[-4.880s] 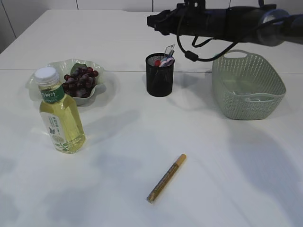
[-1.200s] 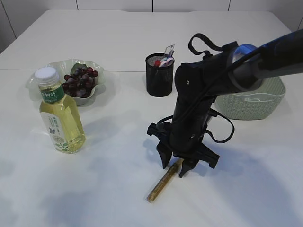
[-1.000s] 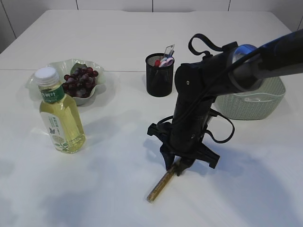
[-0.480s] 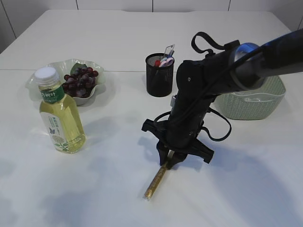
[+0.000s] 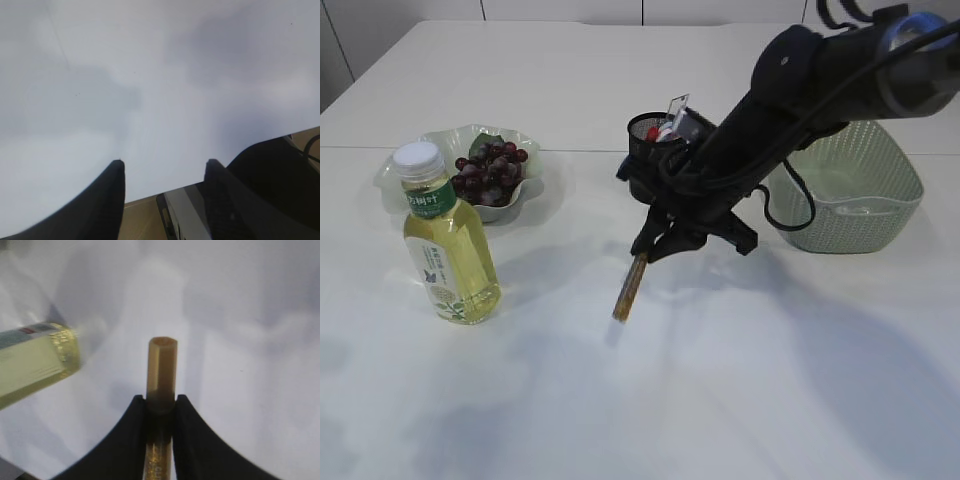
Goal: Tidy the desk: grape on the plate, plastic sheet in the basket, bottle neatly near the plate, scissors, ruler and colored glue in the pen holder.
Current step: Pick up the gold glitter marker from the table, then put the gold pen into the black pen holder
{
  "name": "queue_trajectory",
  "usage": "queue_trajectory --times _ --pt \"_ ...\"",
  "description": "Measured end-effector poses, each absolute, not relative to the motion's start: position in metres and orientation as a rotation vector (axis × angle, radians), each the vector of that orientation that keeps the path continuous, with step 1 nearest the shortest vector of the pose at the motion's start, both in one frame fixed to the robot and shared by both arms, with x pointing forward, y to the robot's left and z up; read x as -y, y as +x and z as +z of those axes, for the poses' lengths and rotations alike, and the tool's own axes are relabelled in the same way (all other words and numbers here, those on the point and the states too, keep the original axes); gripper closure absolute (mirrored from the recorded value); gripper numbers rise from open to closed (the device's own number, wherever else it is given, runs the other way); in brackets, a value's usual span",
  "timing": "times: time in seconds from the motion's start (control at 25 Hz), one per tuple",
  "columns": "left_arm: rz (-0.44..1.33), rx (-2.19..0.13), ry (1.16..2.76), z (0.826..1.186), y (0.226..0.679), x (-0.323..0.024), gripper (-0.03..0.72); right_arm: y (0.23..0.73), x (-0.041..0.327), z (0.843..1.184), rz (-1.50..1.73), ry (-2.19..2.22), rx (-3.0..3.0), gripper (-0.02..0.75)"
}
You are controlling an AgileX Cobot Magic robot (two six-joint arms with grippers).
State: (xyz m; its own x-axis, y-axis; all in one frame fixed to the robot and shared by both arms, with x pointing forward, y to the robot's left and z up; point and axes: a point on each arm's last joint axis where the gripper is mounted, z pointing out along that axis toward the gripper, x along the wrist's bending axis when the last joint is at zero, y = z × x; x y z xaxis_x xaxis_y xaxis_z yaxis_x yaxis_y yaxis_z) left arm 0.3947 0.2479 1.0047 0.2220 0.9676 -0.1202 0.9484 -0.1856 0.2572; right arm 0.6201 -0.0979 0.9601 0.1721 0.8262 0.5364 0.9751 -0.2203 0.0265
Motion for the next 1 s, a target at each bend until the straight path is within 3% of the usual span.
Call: queue_trajectory --times 0.6,1.0 --pt "0.084 -1.808 2.235 1.004 0.393 -0.248 0.316 0.686 0.158 1.046 -1.812 -1.51 1.55 0.599" --pt "0.086 -1.817 2.228 1.004 0.394 -0.249 0.316 0.711 0.171 1.073 -2.253 -1.415 2.137 0.6"
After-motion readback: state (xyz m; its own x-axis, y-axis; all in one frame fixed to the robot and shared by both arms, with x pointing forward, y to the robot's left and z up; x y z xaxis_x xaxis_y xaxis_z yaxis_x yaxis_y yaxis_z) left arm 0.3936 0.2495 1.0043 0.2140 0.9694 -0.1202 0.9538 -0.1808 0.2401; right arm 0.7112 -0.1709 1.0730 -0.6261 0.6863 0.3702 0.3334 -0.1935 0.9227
